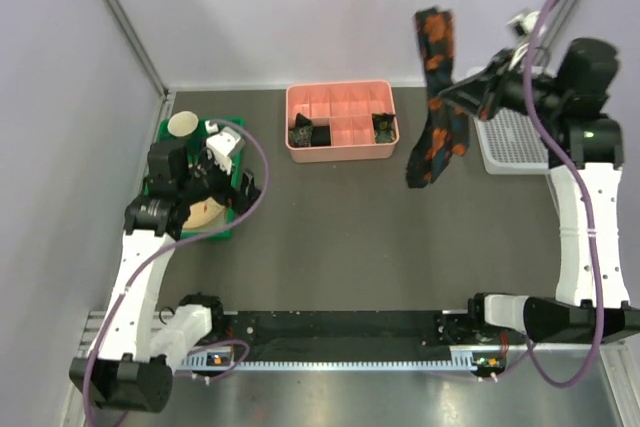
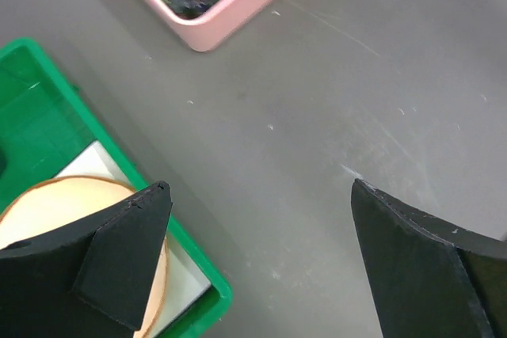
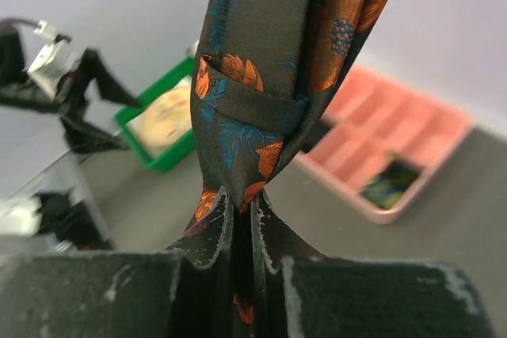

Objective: Roll the ties
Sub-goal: Pick up the tie from the bin, then place the tie at the center of the board.

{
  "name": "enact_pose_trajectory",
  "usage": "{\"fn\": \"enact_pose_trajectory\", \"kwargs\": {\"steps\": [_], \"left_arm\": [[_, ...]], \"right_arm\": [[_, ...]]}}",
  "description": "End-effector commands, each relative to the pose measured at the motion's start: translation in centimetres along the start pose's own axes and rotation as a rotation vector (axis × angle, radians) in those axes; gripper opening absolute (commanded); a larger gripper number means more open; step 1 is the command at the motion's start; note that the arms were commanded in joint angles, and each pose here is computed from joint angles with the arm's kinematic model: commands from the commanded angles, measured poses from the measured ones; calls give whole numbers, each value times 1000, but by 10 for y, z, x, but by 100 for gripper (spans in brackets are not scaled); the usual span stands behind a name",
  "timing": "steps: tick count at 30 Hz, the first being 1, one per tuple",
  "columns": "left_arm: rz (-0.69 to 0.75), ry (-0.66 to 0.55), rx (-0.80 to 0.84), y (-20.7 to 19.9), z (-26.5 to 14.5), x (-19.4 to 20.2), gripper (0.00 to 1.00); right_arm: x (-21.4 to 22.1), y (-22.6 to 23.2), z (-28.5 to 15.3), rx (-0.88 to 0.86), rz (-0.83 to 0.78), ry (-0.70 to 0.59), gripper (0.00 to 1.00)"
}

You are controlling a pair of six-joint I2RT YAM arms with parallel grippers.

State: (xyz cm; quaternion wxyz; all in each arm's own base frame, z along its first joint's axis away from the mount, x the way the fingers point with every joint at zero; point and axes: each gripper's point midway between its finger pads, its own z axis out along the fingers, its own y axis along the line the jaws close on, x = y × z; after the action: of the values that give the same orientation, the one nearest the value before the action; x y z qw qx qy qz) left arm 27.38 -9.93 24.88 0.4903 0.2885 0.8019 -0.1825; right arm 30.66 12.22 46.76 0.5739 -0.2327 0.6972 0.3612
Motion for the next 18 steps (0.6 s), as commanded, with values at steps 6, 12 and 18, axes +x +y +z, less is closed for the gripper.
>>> {"fn": "enact_pose_trajectory", "kwargs": {"steps": [6, 12, 18], "left_arm": [[252, -477, 336, -89, -31, -32, 99], [202, -481, 446, -123, -4, -52, 99], [216, -491, 542, -167, 25, -88, 99]], "right_arm": [[3, 89, 20, -319, -53, -28, 0], [-21, 123, 16, -418, -58, -79, 0], [-35, 145, 17, -486, -55, -107, 0]]}}
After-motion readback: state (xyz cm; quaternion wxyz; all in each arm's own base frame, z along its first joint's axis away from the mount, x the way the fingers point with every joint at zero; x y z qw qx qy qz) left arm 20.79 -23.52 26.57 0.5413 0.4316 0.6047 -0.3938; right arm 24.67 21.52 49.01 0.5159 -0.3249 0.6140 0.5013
